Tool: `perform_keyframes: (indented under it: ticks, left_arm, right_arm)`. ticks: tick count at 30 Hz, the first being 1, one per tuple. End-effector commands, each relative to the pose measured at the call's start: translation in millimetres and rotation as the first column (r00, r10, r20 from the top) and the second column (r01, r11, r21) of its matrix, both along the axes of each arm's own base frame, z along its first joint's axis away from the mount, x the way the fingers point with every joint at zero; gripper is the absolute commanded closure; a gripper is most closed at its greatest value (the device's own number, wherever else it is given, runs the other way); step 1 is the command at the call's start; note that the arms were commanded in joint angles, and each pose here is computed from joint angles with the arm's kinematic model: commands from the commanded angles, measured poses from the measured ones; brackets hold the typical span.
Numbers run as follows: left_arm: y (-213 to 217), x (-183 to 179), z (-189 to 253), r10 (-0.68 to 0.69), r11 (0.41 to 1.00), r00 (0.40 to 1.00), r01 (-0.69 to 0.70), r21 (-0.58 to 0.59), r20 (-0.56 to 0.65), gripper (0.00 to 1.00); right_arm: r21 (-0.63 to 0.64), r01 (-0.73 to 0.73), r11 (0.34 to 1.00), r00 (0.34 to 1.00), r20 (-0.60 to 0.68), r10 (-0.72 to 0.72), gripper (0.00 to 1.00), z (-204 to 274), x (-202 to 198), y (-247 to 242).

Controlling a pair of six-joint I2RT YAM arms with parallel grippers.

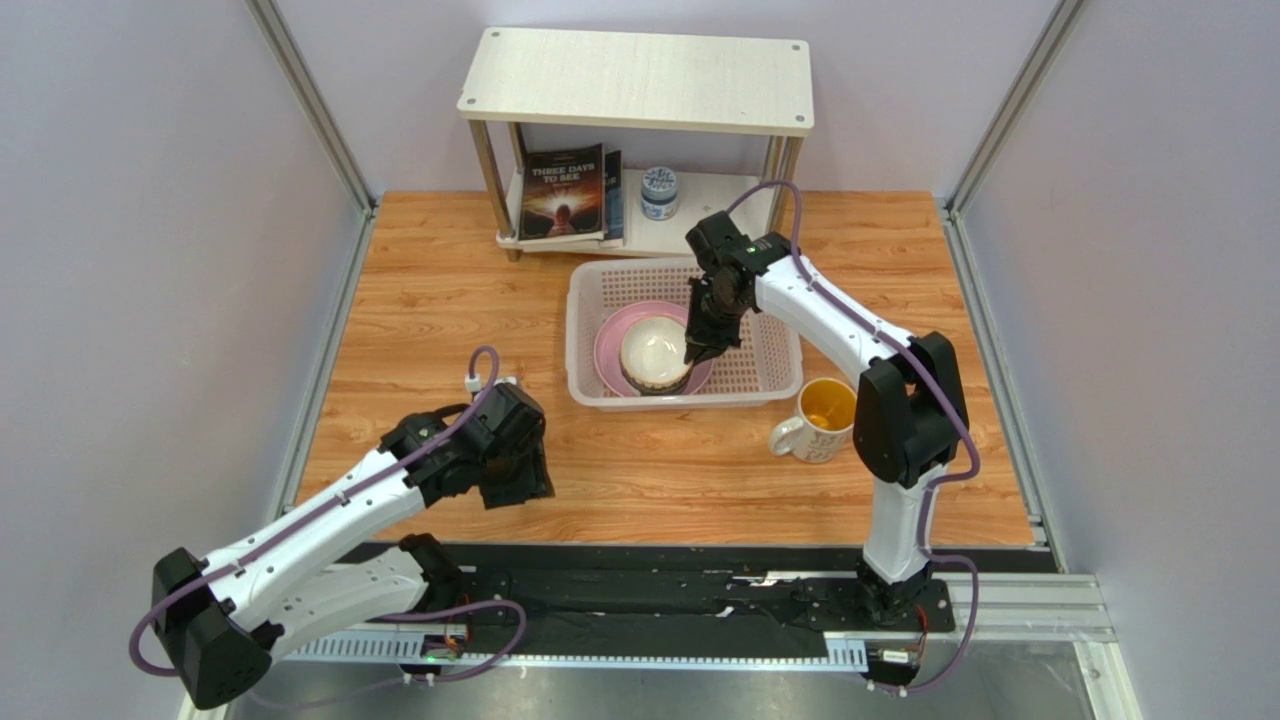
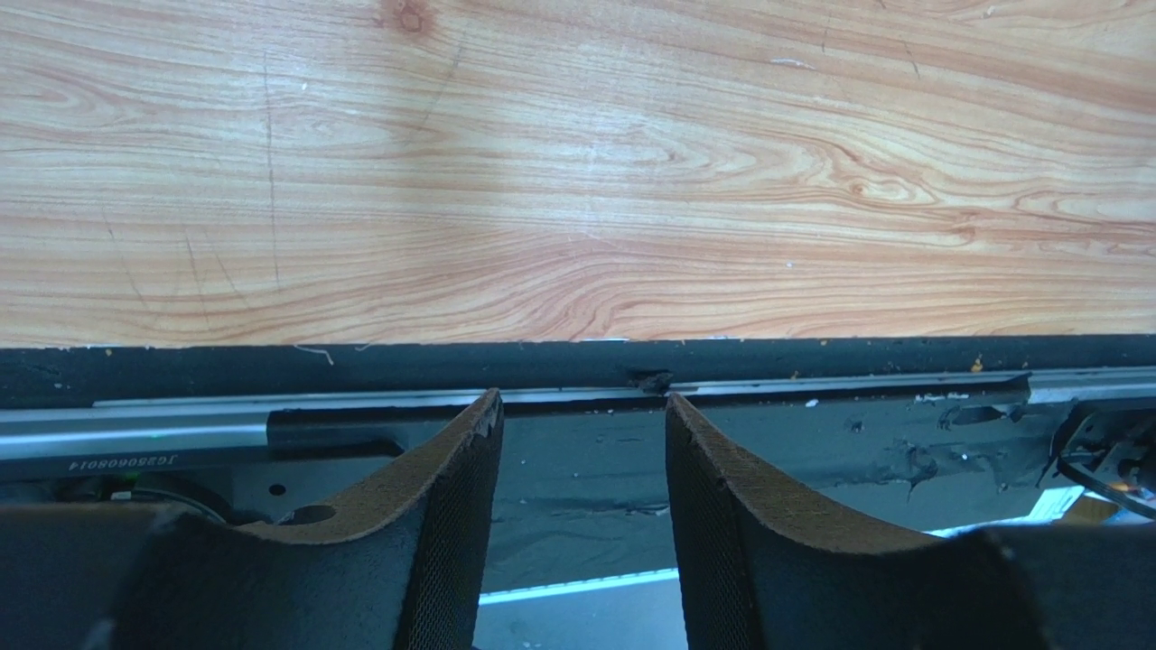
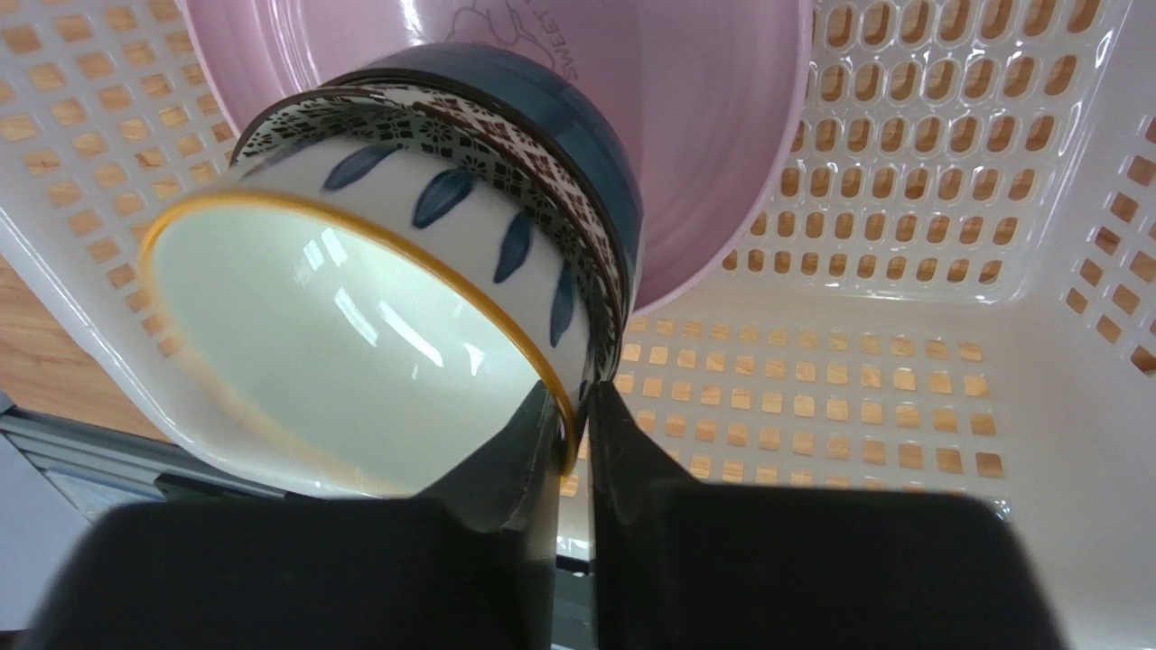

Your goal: Place the mixed dishes into the plastic bin

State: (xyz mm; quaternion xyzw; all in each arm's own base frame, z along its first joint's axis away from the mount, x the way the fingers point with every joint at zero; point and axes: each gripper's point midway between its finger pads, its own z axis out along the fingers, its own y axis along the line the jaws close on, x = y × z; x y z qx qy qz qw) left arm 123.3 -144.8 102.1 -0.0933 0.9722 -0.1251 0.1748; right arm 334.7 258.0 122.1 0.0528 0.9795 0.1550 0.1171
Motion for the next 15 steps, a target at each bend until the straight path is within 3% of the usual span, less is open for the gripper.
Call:
perform_keyframes:
  ticks: [1, 8, 9, 15]
  left_arm:
    - [-3.5, 2.3, 4.7, -0.014, 1.0, 1.0, 0.014, -0.018, 0.015, 0.47]
    - [-2.4, 1.6, 4.1, -0.011, 1.0, 1.0, 0.011, -0.019, 0.014, 0.47]
    - [-2.7, 1.9, 4.2, -0.011, 1.0, 1.0, 0.011, -0.02, 0.016, 0.47]
    - [-4.2, 3.1, 4.0, -0.013, 1.0, 1.0, 0.013, -0.018, 0.013, 0.47]
  right_arm:
    - [0.056, -0.005, 0.998, 1.0, 0.001, 0.005, 1.0, 2.4, 4.4, 11.5]
    - [0.075, 0.003, 0.997, 1.0, -0.004, -0.003, 1.0, 2.8, 2.2, 13.5]
    - [0.068, 0.0, 0.998, 1.0, 0.002, 0.0, 0.92, 3.4, 2.6, 12.8]
    - [0.047, 0.002, 0.999, 0.999, 0.034, -0.004, 0.84, 17.4, 3.7, 5.9]
